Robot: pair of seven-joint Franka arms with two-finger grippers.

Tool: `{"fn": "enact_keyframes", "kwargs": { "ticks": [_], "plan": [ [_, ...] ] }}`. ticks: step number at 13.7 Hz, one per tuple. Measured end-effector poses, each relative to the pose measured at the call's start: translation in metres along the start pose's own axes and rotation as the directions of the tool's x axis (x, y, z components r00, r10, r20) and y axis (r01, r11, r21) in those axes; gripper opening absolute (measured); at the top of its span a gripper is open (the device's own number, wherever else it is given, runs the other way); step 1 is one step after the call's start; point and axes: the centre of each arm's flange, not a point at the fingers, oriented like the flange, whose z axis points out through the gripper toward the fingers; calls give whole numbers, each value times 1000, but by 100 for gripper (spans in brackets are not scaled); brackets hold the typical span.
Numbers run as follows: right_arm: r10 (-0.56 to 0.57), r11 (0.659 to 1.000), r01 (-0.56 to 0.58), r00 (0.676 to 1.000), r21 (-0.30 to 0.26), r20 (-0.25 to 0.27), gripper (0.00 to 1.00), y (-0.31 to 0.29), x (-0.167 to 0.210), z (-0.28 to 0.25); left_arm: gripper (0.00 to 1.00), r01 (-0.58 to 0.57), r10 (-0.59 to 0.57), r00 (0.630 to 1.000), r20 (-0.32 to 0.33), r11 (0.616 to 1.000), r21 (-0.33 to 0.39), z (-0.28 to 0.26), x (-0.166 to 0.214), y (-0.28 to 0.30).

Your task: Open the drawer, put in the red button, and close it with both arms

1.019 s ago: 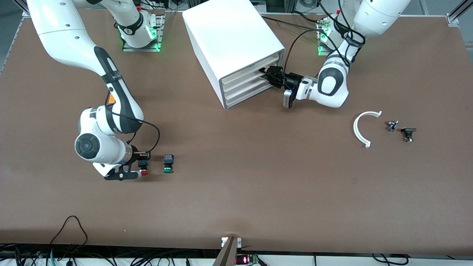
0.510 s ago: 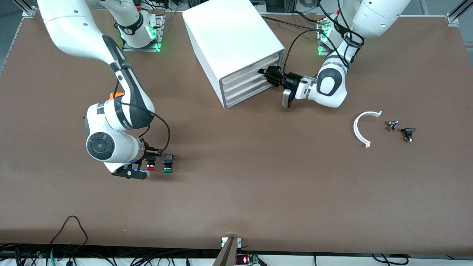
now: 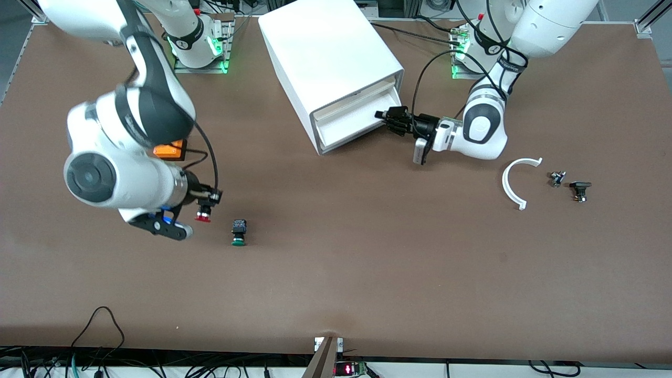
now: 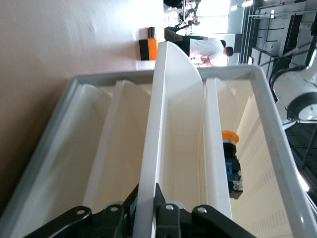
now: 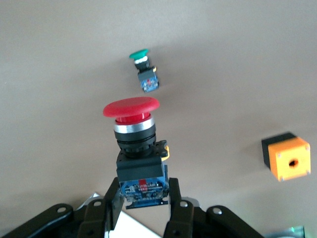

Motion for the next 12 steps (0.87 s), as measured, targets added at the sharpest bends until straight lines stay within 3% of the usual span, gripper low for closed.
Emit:
{"fn": "enact_keyframes", "kwargs": {
  "ticks": [6,8,10,12],
  "plan": [
    [201,980,-201,979,-2,-34,41,-87,-89,-1,11,-7,8,1000,-3,997,74,-67,52,1],
    [293,955,-290,955,59,-43,41,-115,-111,0,11,-3,3,1000,3,996,95,-82,66,3],
    [397,909,-392,918,145,-8,41,-141,-127,-1,11,0,-1,1000,2,995,103,-91,75,3],
    [470,863,-465,882,196,23,41,-169,-146,10,15,-1,0,1000,5,994,109,-94,79,3]
  ]
}}
